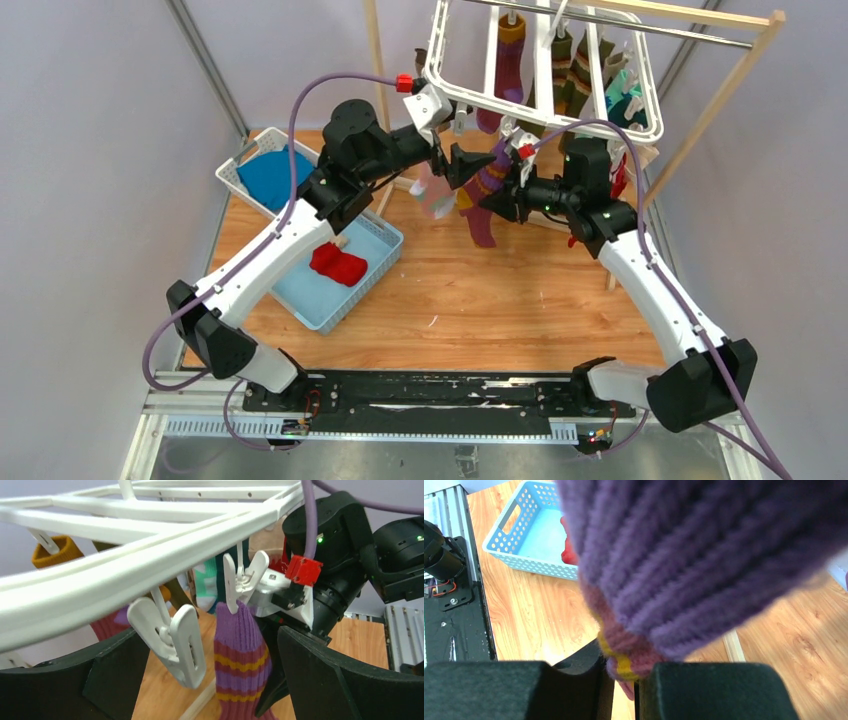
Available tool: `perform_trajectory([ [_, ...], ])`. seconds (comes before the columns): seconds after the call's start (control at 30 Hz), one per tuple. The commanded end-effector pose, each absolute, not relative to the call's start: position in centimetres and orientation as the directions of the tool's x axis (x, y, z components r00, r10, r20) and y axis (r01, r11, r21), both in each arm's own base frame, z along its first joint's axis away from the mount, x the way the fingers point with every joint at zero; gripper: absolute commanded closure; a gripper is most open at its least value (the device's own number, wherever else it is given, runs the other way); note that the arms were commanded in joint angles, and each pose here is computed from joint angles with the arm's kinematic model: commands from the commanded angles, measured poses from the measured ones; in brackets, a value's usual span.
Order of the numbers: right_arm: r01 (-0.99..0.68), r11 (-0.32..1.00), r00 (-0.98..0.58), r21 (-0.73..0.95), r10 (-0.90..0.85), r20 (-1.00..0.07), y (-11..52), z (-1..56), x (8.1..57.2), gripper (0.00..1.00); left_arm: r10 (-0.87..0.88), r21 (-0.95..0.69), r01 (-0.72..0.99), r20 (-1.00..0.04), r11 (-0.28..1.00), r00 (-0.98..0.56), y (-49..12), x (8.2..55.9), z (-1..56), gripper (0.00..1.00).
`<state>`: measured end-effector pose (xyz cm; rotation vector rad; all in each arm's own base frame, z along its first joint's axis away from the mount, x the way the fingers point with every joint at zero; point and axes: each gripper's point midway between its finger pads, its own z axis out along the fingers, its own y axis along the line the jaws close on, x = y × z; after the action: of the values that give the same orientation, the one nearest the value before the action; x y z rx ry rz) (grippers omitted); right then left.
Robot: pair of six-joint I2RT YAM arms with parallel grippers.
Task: Remove the socks clipped to the hanger
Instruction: Remove the sock from the hanger.
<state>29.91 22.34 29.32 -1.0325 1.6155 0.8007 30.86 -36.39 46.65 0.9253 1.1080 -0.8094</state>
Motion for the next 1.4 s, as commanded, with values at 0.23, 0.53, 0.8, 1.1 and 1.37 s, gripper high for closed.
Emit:
perform_trajectory([
  [0.23,-0.917,0.398,-0.073,-0.013,-0.199,-0.977,22.3,31.4,29.1,0.83,0.079,0.213,0.914,-0.977,0.345,0.198,-36.2,30.2,43.0,0.0],
  [0.53,-0.905,0.425,-0.075,-0.011,-0.186,-0.98,22.2,31.6,29.6,0.84,-0.015,0.175,0.926,-0.981,0.335,0.191,-38.9,30.9,45.6,0.0],
  [0.8,-0.891,0.453,-0.061,-0.025,-0.174,-0.983,21.8,31.5,29.4,0.83,-0.084,0.108,0.92,-0.985,0.378,0.151,-40.1,32.0,48.1,0.0],
  [1.1,-0.888,0.459,-0.064,-0.025,-0.176,-0.982,21.7,31.5,29.3,0.83,-0.112,0.093,0.887,-0.981,0.452,0.16,-39.6,32.3,50.1,0.09],
  [1.37,-0.887,0.461,-0.075,-0.014,-0.173,-0.982,21.8,31.5,29.7,0.87,-0.106,0.087,0.883,-0.983,0.461,0.152,-39.3,32.2,49.7,0.02],
])
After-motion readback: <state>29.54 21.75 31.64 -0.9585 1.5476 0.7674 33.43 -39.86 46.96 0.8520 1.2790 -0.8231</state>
